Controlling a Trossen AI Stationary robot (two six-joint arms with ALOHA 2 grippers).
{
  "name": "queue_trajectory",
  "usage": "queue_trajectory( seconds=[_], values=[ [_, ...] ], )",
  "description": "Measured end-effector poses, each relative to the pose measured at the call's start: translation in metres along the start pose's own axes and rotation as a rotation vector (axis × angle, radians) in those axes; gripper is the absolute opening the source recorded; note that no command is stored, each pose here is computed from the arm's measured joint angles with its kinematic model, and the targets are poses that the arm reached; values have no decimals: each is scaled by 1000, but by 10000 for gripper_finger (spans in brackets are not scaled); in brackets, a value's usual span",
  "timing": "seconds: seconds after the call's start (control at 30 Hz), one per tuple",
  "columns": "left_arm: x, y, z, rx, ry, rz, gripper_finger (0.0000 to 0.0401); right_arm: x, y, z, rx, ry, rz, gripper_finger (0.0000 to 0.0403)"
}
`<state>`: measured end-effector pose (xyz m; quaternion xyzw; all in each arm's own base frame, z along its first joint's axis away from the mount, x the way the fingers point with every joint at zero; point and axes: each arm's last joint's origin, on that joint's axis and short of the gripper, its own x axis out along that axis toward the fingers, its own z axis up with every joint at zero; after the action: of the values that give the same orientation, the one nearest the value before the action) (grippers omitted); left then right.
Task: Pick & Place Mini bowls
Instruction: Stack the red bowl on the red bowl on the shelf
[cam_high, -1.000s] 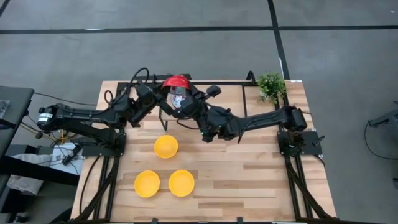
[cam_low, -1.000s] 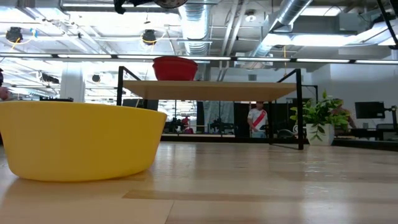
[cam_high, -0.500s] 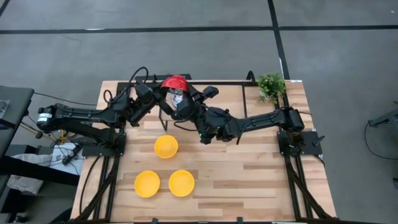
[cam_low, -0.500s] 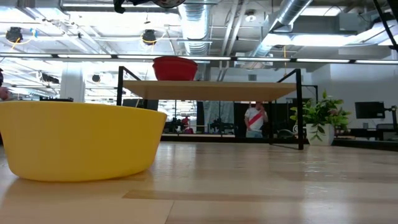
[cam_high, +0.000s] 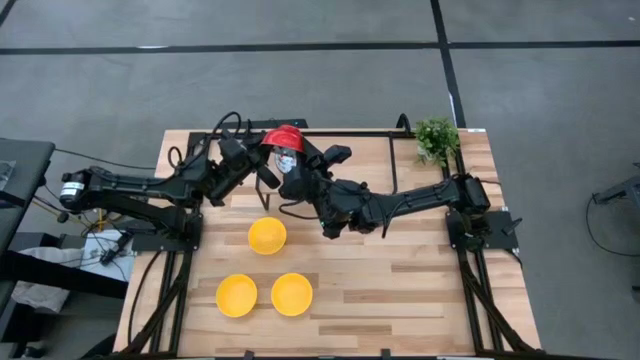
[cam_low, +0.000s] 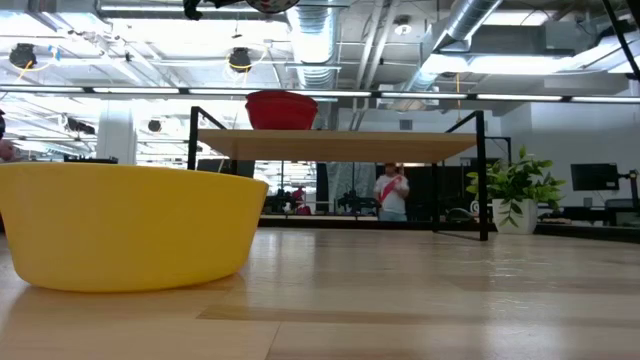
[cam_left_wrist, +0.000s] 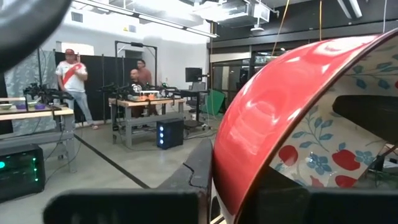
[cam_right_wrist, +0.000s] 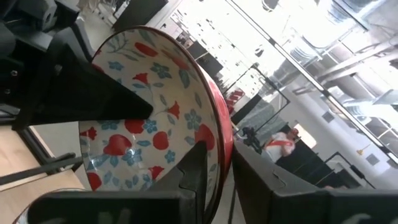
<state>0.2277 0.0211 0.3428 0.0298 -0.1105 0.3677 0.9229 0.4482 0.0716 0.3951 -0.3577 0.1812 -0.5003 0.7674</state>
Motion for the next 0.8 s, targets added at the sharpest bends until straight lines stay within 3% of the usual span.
queue_trajectory(
  seconds=[0.57, 0.8],
  values=[
    [-1, -1, 1, -1, 5, 13, 21, 10, 0, -5, -24, 65, -32, 64],
    [-1, 0, 5, -24, -10, 23, 21, 11, -1, -6, -20, 90, -45, 131]
  ],
)
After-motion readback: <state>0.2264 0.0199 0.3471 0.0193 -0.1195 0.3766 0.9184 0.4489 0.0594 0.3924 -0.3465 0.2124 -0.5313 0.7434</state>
